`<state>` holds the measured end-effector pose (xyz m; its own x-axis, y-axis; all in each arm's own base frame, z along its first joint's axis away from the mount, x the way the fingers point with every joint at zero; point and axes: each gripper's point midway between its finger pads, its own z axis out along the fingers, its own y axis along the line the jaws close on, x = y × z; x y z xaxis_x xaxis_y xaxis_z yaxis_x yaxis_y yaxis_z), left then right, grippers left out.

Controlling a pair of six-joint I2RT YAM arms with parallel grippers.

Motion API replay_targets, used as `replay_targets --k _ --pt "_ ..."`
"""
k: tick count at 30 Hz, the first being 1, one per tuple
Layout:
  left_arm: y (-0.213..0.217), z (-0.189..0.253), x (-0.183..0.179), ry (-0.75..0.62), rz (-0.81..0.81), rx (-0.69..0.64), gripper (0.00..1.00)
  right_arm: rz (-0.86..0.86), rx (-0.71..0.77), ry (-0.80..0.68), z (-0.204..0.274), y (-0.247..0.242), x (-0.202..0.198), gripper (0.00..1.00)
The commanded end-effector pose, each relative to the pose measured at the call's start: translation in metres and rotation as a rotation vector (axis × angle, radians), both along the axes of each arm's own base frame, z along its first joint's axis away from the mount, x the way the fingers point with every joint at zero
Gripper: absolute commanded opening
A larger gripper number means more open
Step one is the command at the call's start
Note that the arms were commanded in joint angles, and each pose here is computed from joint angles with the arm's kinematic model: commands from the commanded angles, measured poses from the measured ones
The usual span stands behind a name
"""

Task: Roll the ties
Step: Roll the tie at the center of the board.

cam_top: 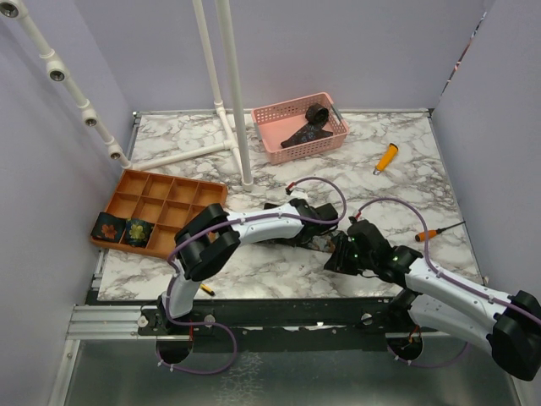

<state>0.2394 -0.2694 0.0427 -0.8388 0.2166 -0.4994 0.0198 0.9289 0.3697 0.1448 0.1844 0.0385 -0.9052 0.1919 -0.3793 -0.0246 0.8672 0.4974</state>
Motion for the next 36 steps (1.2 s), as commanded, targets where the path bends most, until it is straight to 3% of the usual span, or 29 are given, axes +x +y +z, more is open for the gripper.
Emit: replay_targets --k 1,8,13,18,26,36 --pt "-0.013 0.035 -0.006 -0.016 -0.03 -0.139 0.99 0.023 0.004 0.031 -0.002 -0.001 -0.009 0.33" --pt "-0.01 0.088 -0.014 -0.069 -0.079 -0.351 0.99 0.145 0.09 -0.047 0.031 0.025 0.001 0.37" --pt "0.002 0.115 -0.002 -0.12 -0.159 -0.657 0.98 0.181 0.184 -0.103 0.068 0.064 0.025 0.38" --pt "0.031 0.128 0.02 -0.171 -0.239 -0.95 0.99 0.191 0.144 -0.125 0.074 0.113 0.052 0.38" --pt "0.068 0.089 0.032 -0.1 -0.199 -0.965 0.99 0.104 0.088 -0.087 0.054 0.156 0.098 0.38" --pt "0.075 0.056 0.036 -0.004 -0.165 -0.986 0.97 0.053 -0.056 -0.032 0.006 0.149 0.113 0.35"
